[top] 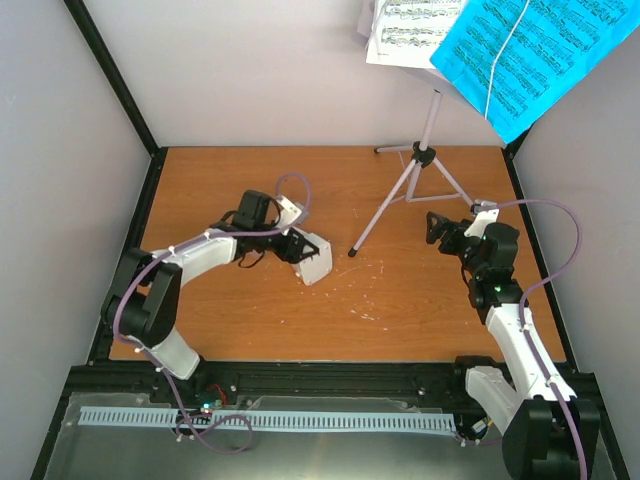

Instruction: Pack up the instrument practice props

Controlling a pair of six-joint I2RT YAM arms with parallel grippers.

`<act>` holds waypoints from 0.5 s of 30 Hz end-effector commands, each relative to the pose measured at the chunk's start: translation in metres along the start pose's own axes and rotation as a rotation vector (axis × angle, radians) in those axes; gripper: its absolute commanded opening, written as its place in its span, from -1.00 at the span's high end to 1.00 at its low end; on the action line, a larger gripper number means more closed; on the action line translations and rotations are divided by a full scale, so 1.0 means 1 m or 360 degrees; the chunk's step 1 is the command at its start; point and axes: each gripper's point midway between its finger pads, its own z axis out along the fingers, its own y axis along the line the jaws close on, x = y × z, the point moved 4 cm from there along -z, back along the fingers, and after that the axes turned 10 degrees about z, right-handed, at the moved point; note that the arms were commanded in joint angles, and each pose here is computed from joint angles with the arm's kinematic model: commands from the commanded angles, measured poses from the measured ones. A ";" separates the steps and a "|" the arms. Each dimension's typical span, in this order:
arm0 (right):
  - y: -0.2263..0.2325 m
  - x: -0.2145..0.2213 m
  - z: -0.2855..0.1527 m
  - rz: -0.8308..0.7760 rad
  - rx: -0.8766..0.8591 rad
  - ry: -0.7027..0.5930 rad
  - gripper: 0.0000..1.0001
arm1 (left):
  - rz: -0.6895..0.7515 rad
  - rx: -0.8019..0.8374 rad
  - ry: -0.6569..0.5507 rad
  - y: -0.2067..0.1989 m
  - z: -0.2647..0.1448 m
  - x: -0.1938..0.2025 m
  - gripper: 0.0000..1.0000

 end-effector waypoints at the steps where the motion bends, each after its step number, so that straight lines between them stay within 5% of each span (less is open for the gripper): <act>1: 0.004 0.002 0.003 -0.0017 -0.0050 0.0028 -1.00 | 0.0111 0.0080 -0.0015 -0.040 0.004 -0.002 -0.25; 9: 0.006 0.005 0.006 0.0001 -0.0092 0.0069 -1.00 | 0.0170 0.0234 -0.0011 -0.093 0.007 0.005 -0.27; 15: 0.009 0.009 0.014 0.0042 -0.0130 0.0168 -1.00 | 0.0193 0.0335 -0.0137 -0.113 -0.005 -0.009 -0.77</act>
